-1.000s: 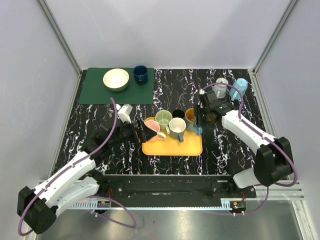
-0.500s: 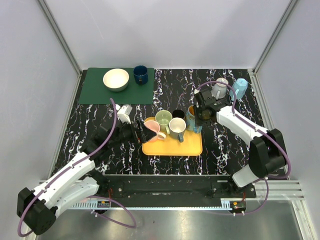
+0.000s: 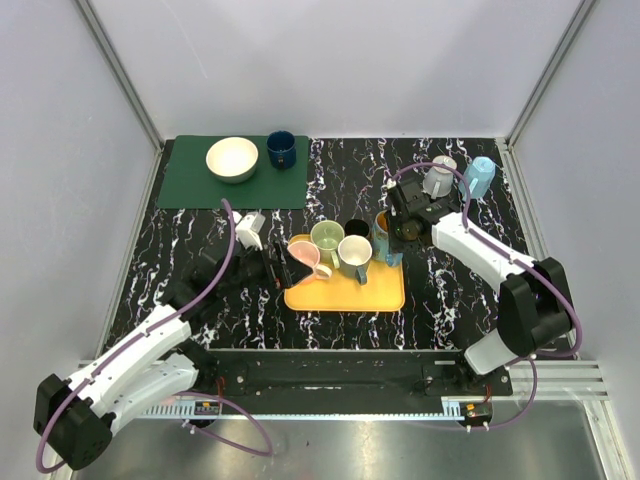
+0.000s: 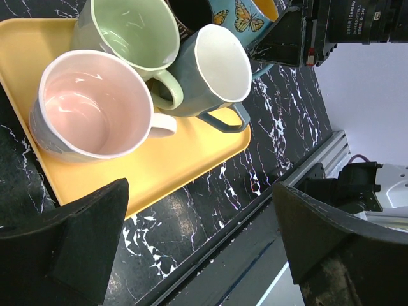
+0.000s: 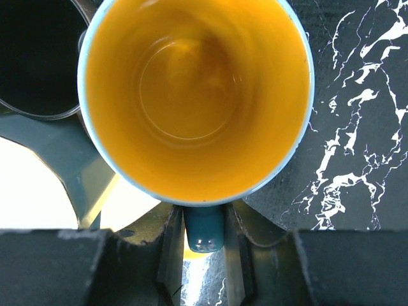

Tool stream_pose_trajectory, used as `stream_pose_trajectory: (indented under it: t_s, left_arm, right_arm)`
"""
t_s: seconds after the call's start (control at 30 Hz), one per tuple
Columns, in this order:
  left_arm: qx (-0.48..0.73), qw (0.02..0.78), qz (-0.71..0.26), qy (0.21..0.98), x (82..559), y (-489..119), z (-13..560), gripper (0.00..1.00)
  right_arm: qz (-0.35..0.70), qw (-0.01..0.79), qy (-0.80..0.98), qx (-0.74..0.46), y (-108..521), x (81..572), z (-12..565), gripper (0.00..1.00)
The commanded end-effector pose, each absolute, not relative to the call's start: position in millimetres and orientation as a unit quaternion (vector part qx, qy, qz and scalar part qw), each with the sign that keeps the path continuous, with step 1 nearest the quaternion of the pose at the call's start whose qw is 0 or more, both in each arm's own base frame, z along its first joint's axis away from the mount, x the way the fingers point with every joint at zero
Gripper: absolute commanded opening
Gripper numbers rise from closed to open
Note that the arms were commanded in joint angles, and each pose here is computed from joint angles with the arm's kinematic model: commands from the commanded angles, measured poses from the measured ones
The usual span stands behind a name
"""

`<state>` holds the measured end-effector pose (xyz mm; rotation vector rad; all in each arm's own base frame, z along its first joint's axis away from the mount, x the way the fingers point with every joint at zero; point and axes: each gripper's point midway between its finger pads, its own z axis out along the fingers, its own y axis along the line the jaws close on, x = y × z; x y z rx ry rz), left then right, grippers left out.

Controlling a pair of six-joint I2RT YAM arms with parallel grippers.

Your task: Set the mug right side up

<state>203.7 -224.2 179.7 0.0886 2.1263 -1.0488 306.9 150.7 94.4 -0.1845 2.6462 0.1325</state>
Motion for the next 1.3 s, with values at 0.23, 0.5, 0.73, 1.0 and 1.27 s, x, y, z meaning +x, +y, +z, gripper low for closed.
stream_pose_trajectory:
  t_s: [0.23,0.5,0.73,1.0,1.27]
  left_arm:
    - [0.025,0.412,-0.425,0.806,213,-225,203,0.96]
    - [0.007,0.441,-0.424,0.791,226,-223,225,0.96]
    - [-0.052,0.462,-0.498,0.732,233,-231,270,0.99]
    - [-0.017,0.464,-0.691,0.554,199,-248,364,0.99]
    - [0.021,0.448,-0.725,0.522,198,-278,379,0.99]
  right_arm:
    - [0.046,0.355,0.934,-0.017,132,310,174,0.0]
    - [0.093,0.408,0.908,0.005,131,297,247,0.0]
    - [0.3,0.468,0.831,0.024,179,277,337,0.0]
    - [0.565,0.494,0.659,0.043,227,255,410,0.0]
    - [0.664,0.444,0.6,0.034,248,248,426,0.0]
